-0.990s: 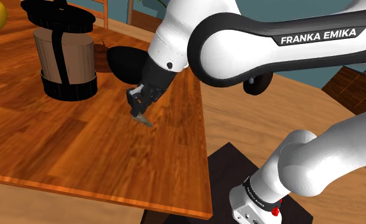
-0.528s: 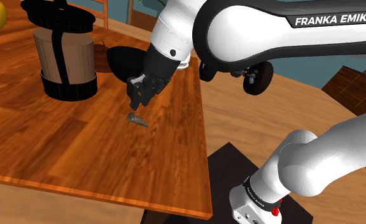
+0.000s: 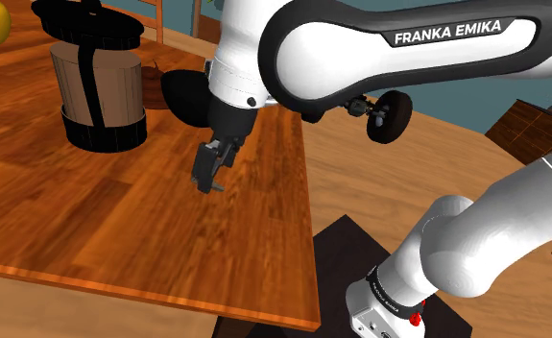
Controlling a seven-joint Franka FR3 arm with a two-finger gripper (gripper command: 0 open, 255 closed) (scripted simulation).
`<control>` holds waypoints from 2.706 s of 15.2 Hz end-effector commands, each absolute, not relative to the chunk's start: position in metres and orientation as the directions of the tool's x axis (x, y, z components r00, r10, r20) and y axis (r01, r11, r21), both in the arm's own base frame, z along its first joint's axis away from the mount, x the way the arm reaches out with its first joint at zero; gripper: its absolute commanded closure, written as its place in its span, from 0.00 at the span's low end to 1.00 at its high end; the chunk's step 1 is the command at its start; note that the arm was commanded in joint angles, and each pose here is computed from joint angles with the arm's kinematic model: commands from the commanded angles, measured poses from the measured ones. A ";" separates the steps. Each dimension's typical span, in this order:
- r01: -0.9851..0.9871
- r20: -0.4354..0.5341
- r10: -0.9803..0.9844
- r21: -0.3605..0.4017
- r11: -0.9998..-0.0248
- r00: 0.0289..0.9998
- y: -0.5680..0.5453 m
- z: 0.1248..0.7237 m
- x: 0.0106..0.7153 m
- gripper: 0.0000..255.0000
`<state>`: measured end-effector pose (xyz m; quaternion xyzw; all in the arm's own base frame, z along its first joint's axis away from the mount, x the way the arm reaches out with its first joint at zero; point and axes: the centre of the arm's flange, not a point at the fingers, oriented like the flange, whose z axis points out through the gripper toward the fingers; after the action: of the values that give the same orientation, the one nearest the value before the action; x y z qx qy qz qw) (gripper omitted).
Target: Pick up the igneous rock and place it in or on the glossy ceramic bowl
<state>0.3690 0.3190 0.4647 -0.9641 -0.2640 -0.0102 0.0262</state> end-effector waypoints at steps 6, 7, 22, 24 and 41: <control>0.512 0.032 0.511 -0.045 -0.858 0.859 0.320 0.447 0.369 0.00; 0.512 0.032 0.511 -0.045 -0.858 0.859 0.320 0.447 0.369 0.00; 0.512 0.032 0.511 -0.045 -0.858 0.859 0.320 0.457 0.369 1.00; 0.512 0.032 0.511 -0.045 -0.858 0.859 0.320 0.468 0.369 1.00; 0.512 0.032 0.511 -0.045 -0.858 0.859 0.320 0.557 0.369 1.00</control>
<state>0.3699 0.3192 0.5517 -0.9637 -0.2654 -0.0098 0.0260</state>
